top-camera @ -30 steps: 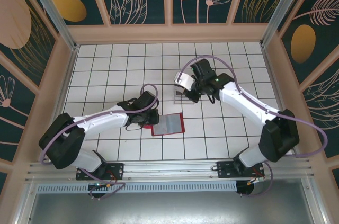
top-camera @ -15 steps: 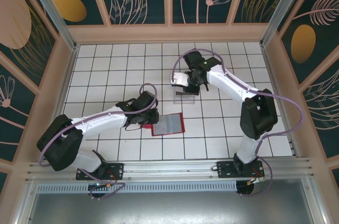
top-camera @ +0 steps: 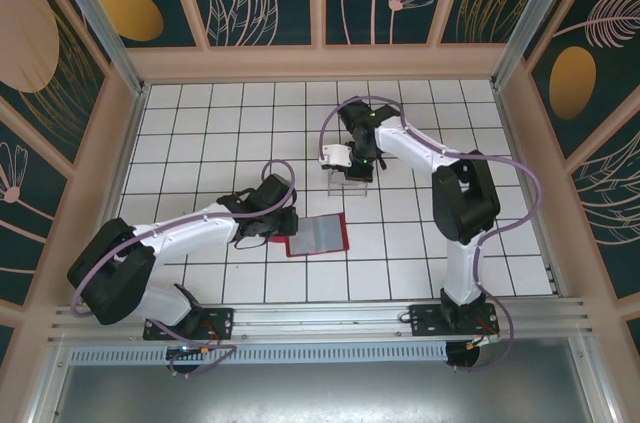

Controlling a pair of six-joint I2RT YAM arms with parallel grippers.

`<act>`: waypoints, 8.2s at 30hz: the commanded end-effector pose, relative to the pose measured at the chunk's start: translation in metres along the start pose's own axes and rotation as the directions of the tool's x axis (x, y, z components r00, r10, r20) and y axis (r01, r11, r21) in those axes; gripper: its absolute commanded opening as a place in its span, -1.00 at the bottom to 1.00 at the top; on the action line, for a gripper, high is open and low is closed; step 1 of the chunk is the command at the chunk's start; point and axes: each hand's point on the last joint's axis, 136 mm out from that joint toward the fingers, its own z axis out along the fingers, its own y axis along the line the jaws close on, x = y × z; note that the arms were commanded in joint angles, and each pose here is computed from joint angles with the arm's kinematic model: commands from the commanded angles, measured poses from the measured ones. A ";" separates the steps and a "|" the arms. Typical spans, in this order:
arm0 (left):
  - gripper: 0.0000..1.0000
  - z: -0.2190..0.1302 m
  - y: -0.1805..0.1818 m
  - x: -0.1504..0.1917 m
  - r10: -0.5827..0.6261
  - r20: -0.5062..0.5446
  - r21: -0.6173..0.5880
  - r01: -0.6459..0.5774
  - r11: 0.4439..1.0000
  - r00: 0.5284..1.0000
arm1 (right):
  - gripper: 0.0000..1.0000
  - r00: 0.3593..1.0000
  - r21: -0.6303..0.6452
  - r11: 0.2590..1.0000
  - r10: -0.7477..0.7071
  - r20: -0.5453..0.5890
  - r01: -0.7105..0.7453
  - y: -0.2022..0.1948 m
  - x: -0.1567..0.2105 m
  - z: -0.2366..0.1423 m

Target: Take the credit cards out of the card holder

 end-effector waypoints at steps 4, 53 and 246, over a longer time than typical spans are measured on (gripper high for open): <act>-0.67 -0.004 0.006 -0.002 0.004 0.024 -0.014 -0.004 1.000 1.000 | -1.00 1.000 -0.041 0.999 -0.004 -0.029 0.003 0.004 0.006 0.005; -0.66 -0.010 0.026 -0.025 -0.034 0.061 -0.021 0.035 0.999 0.998 | -0.42 0.826 0.225 0.826 0.411 0.387 -0.516 -0.038 -0.052 -0.071; -0.43 0.022 0.010 0.032 -0.096 -0.186 0.036 0.105 0.994 0.978 | -0.61 0.106 -0.505 0.104 0.994 0.024 -0.857 0.133 -0.093 0.040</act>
